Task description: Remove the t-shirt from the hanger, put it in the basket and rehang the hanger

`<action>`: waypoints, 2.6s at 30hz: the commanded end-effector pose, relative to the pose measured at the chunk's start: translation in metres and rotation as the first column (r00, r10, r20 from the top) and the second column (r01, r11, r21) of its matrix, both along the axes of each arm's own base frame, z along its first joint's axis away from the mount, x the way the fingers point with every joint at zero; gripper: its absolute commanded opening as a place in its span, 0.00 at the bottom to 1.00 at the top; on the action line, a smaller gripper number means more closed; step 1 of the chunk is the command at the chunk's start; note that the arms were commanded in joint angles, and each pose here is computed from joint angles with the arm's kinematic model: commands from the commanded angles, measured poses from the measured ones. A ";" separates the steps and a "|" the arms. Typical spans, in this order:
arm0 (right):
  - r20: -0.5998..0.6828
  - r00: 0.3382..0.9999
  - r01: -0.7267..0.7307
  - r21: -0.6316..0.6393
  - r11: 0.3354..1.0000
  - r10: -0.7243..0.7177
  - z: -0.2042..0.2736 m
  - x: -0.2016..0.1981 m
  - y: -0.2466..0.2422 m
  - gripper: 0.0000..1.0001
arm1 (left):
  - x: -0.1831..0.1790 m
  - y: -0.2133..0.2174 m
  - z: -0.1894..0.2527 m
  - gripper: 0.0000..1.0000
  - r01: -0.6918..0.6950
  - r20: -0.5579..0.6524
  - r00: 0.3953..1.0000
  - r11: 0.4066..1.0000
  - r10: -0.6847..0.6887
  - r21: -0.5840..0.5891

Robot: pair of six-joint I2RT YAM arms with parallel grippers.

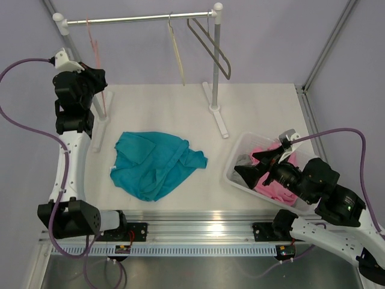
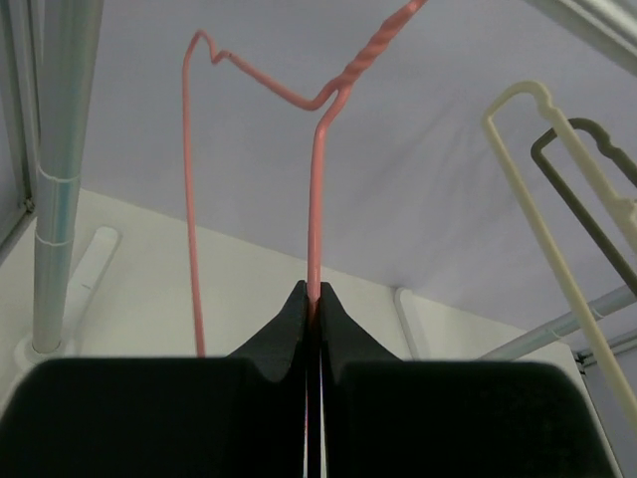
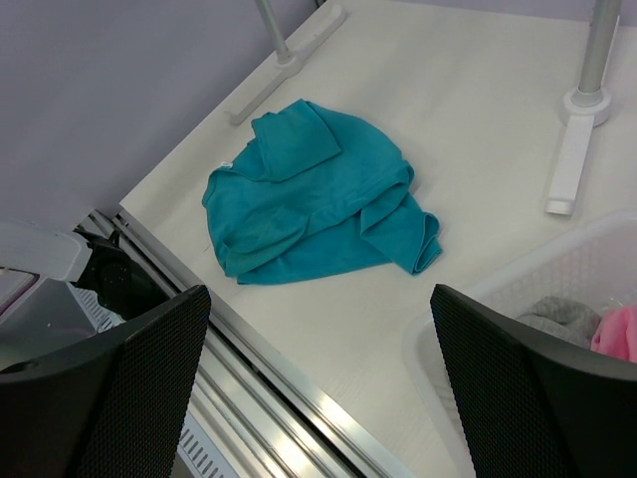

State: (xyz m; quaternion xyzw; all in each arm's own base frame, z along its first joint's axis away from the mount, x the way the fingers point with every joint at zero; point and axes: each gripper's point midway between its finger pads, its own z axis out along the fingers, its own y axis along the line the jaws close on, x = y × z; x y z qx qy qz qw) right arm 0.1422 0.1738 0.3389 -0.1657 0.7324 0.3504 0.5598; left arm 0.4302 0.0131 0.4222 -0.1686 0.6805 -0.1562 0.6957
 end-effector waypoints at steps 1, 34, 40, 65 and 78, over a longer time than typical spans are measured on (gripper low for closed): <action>0.029 1.000 -0.008 0.053 0.999 0.007 0.014 -0.005 -0.004 0.99 | 0.008 -0.015 0.020 0.00 0.129 0.095 0.987 0.991 -0.126 -0.024; 0.048 0.999 -0.004 0.056 0.998 0.002 0.015 -0.005 -0.007 1.00 | 0.014 -0.005 0.040 0.00 0.196 0.163 0.968 0.981 -0.193 -0.006; 0.052 0.999 -0.003 0.056 0.998 0.000 0.016 -0.005 -0.008 1.00 | 0.015 -0.004 0.050 0.00 0.199 0.186 0.962 0.980 -0.201 0.029; 0.063 0.998 -0.015 0.064 0.998 0.011 0.018 -0.008 -0.010 0.99 | 0.054 0.010 0.032 0.00 0.172 0.129 0.977 0.985 -0.170 -0.008; 0.078 0.997 -0.033 0.070 0.997 0.027 0.021 -0.012 -0.009 0.99 | 0.054 0.006 0.016 0.47 0.195 0.089 0.977 0.981 -0.192 -0.025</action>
